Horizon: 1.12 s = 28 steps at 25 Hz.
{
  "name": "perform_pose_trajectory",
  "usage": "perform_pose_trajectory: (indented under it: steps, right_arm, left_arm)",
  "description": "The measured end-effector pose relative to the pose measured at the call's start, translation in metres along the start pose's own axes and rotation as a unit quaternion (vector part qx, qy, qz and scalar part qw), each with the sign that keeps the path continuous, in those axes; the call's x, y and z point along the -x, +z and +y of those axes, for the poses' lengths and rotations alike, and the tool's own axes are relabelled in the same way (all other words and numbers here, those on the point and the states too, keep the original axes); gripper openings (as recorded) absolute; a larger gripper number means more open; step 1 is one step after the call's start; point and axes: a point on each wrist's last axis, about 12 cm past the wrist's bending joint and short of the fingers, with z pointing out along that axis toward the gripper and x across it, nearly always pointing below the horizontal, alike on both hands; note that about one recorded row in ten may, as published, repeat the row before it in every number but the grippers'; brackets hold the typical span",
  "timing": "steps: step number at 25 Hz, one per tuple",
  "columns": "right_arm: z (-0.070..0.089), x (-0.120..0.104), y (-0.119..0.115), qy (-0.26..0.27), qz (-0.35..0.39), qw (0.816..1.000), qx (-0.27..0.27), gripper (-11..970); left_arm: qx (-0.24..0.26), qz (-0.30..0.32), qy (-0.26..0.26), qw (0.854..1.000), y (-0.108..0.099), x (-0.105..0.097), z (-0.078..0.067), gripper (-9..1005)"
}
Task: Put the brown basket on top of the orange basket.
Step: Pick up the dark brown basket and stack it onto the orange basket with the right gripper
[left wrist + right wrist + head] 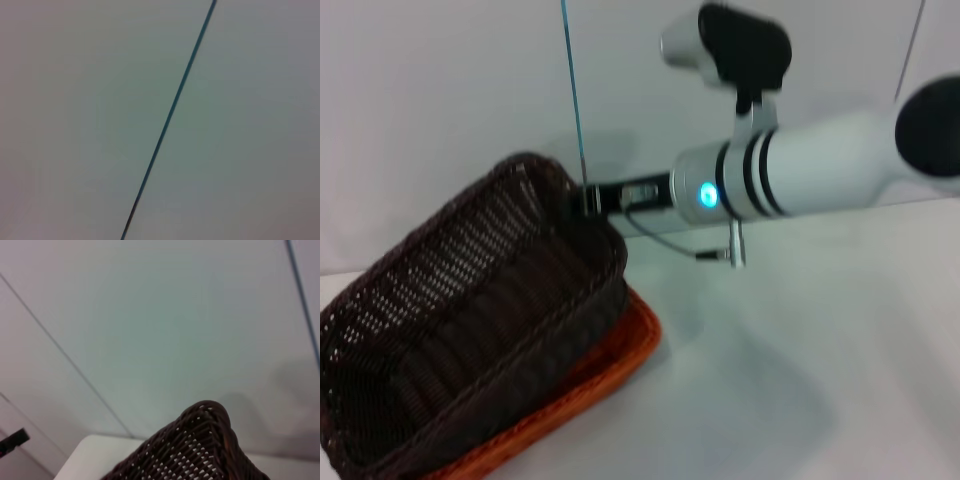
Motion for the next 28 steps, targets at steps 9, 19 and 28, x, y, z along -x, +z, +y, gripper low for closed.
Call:
perform_pose_trajectory:
  steps: [9, 19, 28]
  right_arm:
    - [0.023, 0.028, -0.006, 0.042, -0.001, 0.999, 0.008, 187]
    - [0.033, 0.023, -0.01, 0.038, -0.002, 0.999, 0.026, 187]
    - [0.038, 0.022, 0.001, 0.043, -0.007, 0.998, 0.038, 186]
  left_arm:
    - [-0.01, 0.01, 0.014, 1.0, 0.004, -0.001, -0.007, 796]
    - [-0.01, 0.012, 0.012, 1.0, 0.004, -0.003, -0.007, 796]
    - [-0.01, 0.01, 0.008, 1.0, 0.004, -0.003, -0.007, 797]
